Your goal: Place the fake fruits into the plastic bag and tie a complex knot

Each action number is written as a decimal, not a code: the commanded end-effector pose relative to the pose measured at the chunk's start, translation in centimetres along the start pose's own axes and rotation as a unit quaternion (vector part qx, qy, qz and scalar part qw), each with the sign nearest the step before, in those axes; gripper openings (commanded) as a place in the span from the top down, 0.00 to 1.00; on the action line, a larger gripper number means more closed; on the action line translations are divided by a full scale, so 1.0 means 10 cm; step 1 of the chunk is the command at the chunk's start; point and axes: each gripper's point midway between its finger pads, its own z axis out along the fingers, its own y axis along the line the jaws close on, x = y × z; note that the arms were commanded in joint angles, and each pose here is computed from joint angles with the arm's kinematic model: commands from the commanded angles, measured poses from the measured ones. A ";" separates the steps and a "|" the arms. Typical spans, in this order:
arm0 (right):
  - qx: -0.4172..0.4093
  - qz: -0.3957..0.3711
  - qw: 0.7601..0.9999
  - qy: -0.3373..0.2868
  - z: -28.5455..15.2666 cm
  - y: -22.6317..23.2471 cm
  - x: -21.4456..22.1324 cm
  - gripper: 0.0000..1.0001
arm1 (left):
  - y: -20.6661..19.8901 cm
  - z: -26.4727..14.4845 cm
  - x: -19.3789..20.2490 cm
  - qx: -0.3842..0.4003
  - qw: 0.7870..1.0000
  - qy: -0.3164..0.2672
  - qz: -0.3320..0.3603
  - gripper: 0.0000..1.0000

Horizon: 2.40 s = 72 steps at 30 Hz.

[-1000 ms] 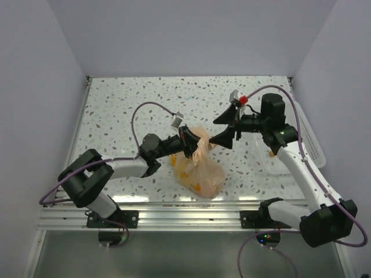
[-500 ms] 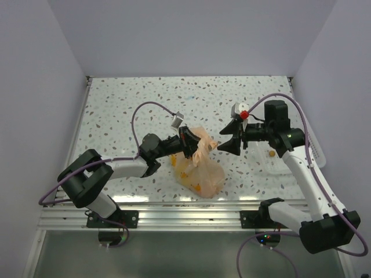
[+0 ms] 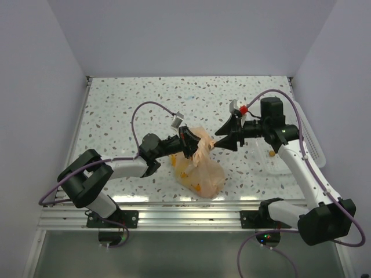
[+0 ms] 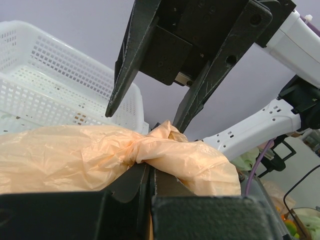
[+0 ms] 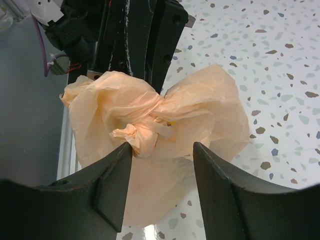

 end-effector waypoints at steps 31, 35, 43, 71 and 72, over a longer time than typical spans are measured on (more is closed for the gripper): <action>0.009 -0.015 1.000 -0.001 0.03 0.03 -0.13 1.00 | 0.08 -0.45 -0.08 -0.017 0.997 0.045 0.059 0.71; 0.017 -0.015 1.000 0.002 0.02 0.00 -0.14 1.00 | 0.00 -0.65 -0.14 -0.021 0.988 0.082 0.128 0.60; 0.030 -0.024 0.999 0.000 -0.01 -0.03 -0.26 1.00 | -0.21 -1.06 -0.10 0.001 0.945 0.209 0.251 0.50; 0.021 -0.029 0.999 0.003 -0.01 0.07 -0.34 1.00 | -0.36 -0.36 -0.28 -0.008 0.956 0.195 0.220 0.32; 0.020 -0.029 0.999 0.003 -0.01 0.08 -0.34 1.00 | -0.36 -0.36 -0.27 -0.006 0.956 0.196 0.217 0.47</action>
